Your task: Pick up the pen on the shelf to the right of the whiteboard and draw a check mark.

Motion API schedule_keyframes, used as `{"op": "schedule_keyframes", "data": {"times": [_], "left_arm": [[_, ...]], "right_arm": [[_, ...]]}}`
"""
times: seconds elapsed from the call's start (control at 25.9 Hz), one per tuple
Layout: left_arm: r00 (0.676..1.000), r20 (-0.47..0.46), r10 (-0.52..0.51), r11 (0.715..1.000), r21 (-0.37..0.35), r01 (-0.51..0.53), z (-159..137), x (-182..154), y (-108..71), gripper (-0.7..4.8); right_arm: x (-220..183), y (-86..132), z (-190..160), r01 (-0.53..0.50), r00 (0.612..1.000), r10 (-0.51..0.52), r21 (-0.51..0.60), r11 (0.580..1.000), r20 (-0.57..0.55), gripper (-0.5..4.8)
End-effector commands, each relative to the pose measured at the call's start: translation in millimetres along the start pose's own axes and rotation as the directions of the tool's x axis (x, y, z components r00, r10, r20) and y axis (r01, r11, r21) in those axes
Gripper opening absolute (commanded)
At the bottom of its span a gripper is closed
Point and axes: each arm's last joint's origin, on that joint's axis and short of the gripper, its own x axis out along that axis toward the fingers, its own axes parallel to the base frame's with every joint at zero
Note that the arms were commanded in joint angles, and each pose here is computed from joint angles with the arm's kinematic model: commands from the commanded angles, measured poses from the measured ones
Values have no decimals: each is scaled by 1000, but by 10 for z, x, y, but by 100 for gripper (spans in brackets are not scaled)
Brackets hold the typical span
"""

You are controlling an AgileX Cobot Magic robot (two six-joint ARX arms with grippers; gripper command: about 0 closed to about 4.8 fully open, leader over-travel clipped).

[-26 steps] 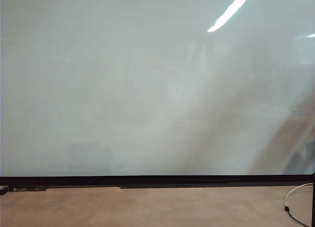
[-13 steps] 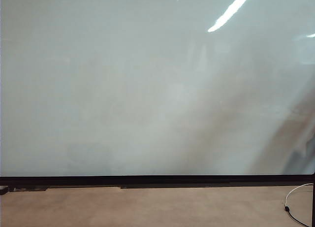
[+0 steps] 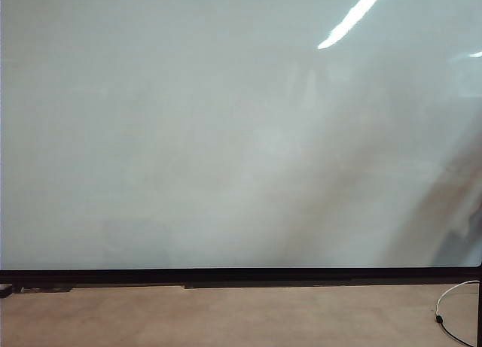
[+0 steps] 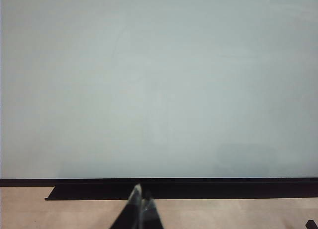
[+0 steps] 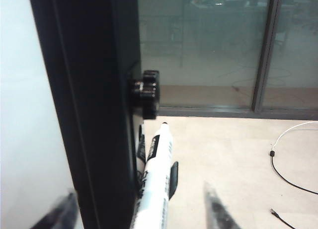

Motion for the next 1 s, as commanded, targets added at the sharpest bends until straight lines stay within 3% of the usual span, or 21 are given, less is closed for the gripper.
{"op": "schedule_keyframes", "data": {"times": [0.04,0.19,0.27,0.5,0.62,1.0], "left_arm": [[1000,15,0,1000,5,0,22,-2,0,-5],[1000,15,-1,1000,5,0,21,-2,0,-4],[1000,15,0,1000,5,0,21,-2,0,-4],[1000,15,0,1000,5,0,22,-2,0,-4],[1000,15,-1,1000,5,1,22,-2,0,-5],[1000,15,-1,1000,5,1,22,-2,0,-5]], "right_arm": [[2,3,24,-7,1000,7,-5,1000,14,309],[2,2,24,-7,1000,7,-5,1000,13,294],[2,2,24,-5,1000,5,-6,1000,14,260],[2,1,24,-3,1000,3,-10,1000,13,258],[2,0,24,-2,1000,2,-13,1000,13,227],[2,-3,15,13,1000,-13,-11,1000,6,219]]}}
